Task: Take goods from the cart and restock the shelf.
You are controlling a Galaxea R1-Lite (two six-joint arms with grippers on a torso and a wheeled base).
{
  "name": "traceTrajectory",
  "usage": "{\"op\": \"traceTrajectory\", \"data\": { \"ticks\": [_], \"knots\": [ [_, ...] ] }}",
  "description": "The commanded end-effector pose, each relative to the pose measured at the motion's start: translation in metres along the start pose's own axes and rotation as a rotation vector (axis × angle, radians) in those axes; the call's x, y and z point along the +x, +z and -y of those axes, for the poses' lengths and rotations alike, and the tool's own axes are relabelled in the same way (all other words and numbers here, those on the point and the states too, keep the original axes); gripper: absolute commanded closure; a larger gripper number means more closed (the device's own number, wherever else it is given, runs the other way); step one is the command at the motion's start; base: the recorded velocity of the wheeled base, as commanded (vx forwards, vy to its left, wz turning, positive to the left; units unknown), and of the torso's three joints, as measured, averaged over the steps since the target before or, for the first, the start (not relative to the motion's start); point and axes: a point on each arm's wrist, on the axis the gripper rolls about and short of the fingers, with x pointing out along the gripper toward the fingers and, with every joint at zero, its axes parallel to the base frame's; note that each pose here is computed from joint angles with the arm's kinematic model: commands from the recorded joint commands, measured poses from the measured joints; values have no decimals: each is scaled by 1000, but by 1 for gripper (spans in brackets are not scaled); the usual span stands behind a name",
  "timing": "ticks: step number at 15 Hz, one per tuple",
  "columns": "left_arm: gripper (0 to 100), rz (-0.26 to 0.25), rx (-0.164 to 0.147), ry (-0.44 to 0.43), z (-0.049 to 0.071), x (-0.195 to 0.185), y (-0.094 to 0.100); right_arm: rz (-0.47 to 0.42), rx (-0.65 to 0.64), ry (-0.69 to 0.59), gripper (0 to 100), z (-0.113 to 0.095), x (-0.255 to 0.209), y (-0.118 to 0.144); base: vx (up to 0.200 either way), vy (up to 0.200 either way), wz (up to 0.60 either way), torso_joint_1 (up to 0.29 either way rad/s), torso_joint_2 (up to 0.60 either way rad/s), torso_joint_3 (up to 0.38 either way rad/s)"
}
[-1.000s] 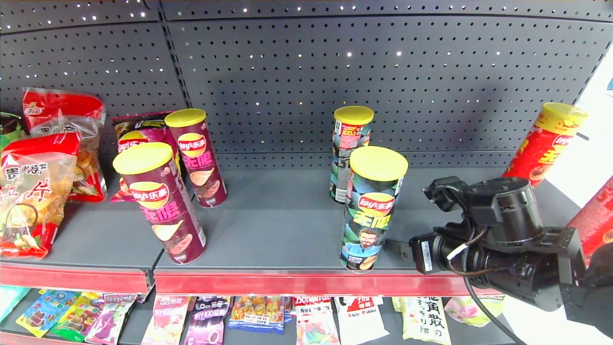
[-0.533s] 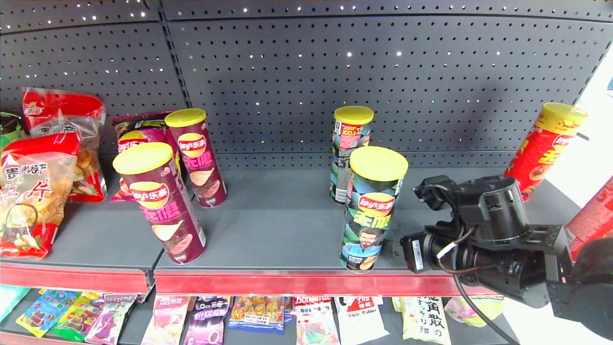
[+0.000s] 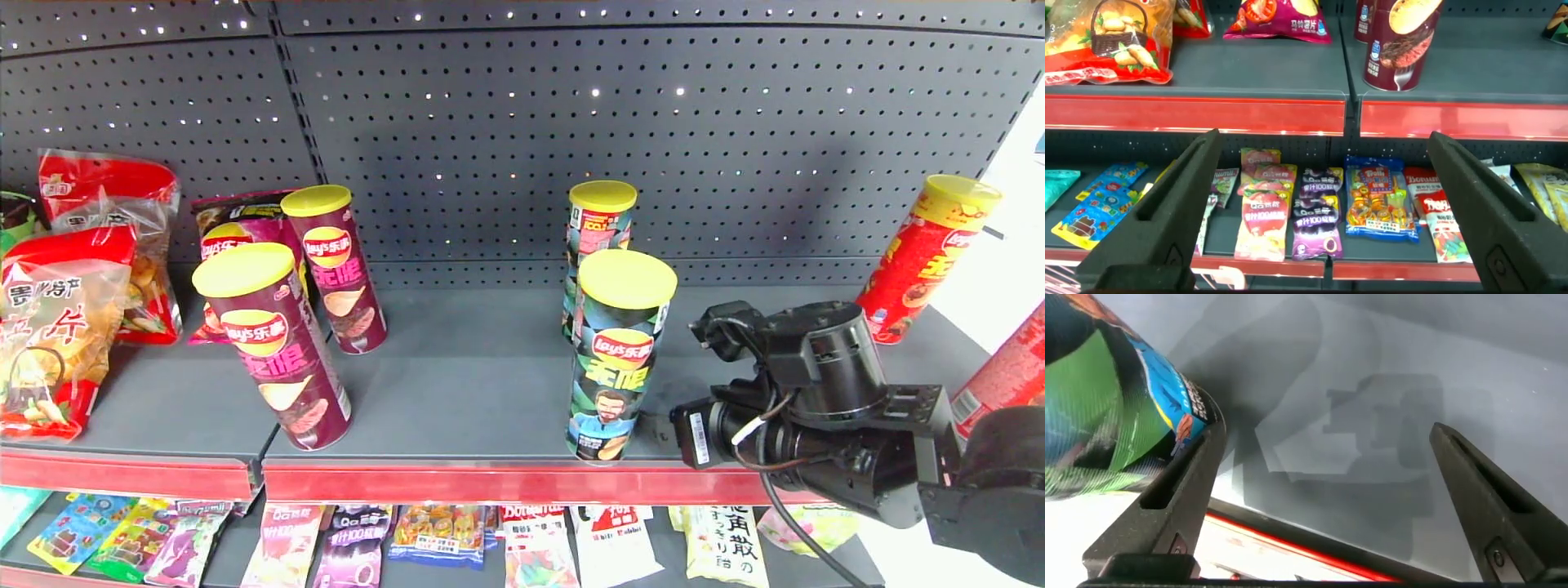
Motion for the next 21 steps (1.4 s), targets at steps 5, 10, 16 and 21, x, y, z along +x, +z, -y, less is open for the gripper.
{"op": "traceTrajectory", "data": {
  "ticks": [5,10,16,21],
  "knots": [
    [0,-1,0,1,0,0,0,11,-3,12,0,-4,0,3,0,0,0,0,0,0],
    [0,1,0,1,0,0,0,12,2,4,0,-1,-3,1,0,0,0,0,0,0],
    [0,-1,0,1,0,0,0,130,36,12,0,21,-54,-13,0,0,0,0,0,0],
    [0,1,0,1,0,0,0,244,-69,19,0,72,-119,-50,0,0,0,0,0,0]
  ]
}}
